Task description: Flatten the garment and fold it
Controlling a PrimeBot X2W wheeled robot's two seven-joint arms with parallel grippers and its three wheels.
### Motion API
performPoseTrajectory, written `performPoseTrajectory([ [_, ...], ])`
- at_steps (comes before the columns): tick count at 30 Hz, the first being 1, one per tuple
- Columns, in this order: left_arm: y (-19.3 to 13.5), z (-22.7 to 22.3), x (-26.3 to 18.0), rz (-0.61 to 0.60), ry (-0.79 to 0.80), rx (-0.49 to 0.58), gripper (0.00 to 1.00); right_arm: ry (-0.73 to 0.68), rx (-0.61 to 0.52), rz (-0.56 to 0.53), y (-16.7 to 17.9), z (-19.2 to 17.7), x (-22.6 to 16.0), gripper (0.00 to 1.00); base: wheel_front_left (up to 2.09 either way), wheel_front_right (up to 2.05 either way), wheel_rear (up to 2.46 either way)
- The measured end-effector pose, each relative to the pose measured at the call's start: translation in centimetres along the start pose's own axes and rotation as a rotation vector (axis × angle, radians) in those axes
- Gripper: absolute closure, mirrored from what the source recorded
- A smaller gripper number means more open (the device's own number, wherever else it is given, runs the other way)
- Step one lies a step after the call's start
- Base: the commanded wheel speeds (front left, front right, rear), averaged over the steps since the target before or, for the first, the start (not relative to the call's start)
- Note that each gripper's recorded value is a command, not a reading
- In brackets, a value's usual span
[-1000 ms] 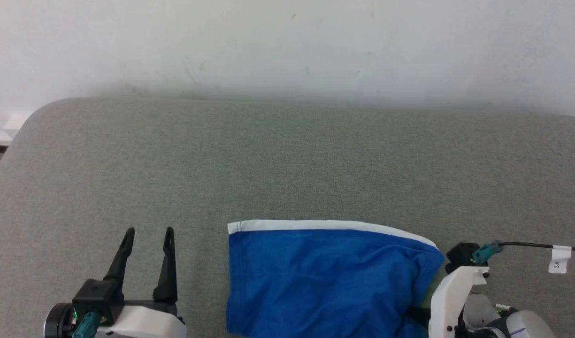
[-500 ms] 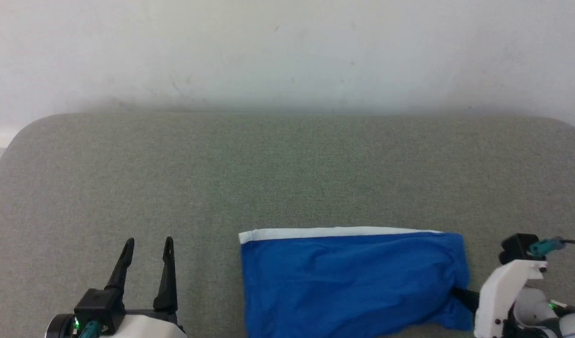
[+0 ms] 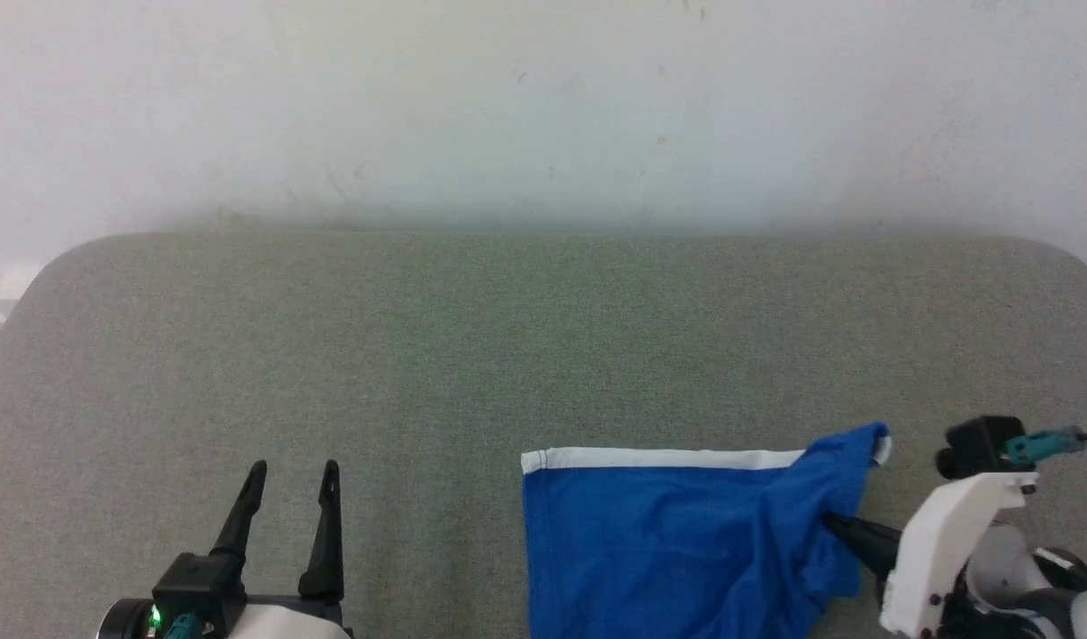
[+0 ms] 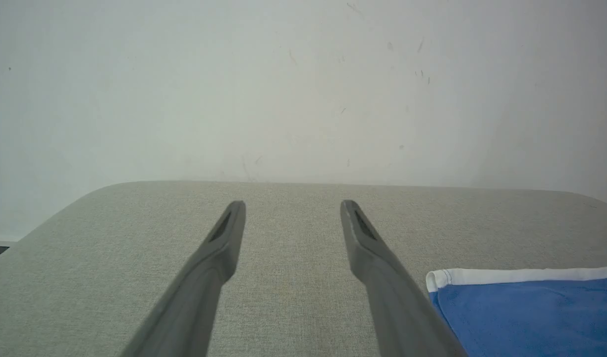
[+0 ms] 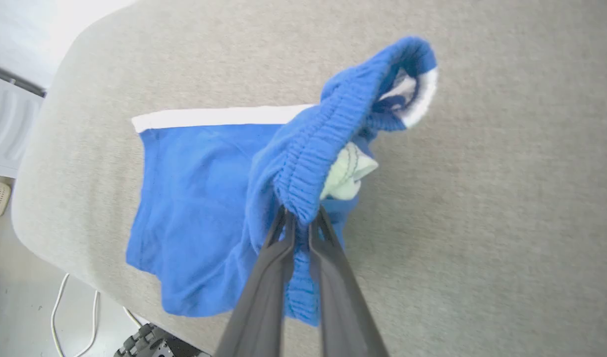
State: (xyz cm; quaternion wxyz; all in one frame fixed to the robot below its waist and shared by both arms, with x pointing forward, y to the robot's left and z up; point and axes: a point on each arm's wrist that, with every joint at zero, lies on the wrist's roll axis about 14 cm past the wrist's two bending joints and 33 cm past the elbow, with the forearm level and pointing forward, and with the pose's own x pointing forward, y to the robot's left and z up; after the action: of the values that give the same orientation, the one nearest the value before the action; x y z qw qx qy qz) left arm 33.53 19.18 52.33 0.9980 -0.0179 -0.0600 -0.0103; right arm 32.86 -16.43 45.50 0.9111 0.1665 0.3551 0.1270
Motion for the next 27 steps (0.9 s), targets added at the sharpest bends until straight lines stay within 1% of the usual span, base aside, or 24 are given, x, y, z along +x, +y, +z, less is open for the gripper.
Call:
performPoseTrajectory([
  [2, 0.0, 0.1, -0.1, -0.003, -0.005, 0.002, 0.00, -0.012, -0.046, 0.077, 3.0, 0.6, -0.1, 1.00, 0.00, 0.00, 0.00],
  [5, 0.1, 0.3, -0.3, 0.002, -0.009, 0.003, 0.00, 0.011, -0.112, 0.167, 6.8, 0.0, 0.1, 1.00, 0.00, 0.00, 0.00],
  [8, 0.2, 0.2, -0.5, 0.002, -0.007, 0.001, 0.00, 0.045, -0.125, 0.251, 10.0, -1.2, 0.9, 1.00, 0.00, 0.00, 0.00],
  [13, 0.4, -0.1, -0.7, 0.007, 0.002, 0.002, 0.00, 0.102, -0.135, 0.343, 13.7, -3.1, 3.0, 1.00, 0.00, 0.00, 0.00],
  [15, 0.5, -0.1, -0.6, 0.010, 0.003, 0.002, 0.00, 0.133, -0.125, 0.369, 14.5, -4.1, 3.9, 1.00, 0.00, 0.00, 0.00],
  [17, 0.8, -0.2, -0.5, 0.018, 0.006, 0.002, 0.00, 0.145, -0.129, 0.371, 14.8, -4.8, 4.9, 1.00, 0.00, 0.00, 0.00],
  [18, 0.9, -0.3, -0.4, 0.021, 0.010, 0.002, 0.00, 0.147, -0.123, 0.377, 15.0, -5.1, 5.4, 0.95, 0.00, 0.00, 0.00],
  [19, 0.9, -0.4, -0.3, 0.021, 0.013, -0.001, 0.00, 0.152, -0.107, 0.394, 15.4, -5.4, 5.8, 0.66, 0.00, 0.00, 0.00],
  [20, 1.0, -0.5, -0.3, 0.025, 0.014, -0.004, 0.00, 0.154, -0.090, 0.410, 15.8, -5.6, 6.1, 0.46, 0.00, 0.00, 0.00],
  [21, 1.0, -0.6, -0.2, 0.030, 0.017, -0.007, 0.00, 0.149, -0.090, 0.417, 16.1, -5.8, 6.5, 0.00, 0.00, 0.00, 0.00],
  [24, 1.3, -1.1, -0.2, 0.041, 0.033, -0.006, 0.00, 0.109, -0.107, 0.431, 16.8, -5.4, 7.5, 0.00, 0.00, 0.00, 0.00],
  [27, 1.3, -1.4, -0.2, 0.047, 0.042, -0.006, 0.00, 0.048, -0.164, 0.451, 17.9, -4.3, 7.8, 0.00, 0.00, 0.00, 0.00],
])
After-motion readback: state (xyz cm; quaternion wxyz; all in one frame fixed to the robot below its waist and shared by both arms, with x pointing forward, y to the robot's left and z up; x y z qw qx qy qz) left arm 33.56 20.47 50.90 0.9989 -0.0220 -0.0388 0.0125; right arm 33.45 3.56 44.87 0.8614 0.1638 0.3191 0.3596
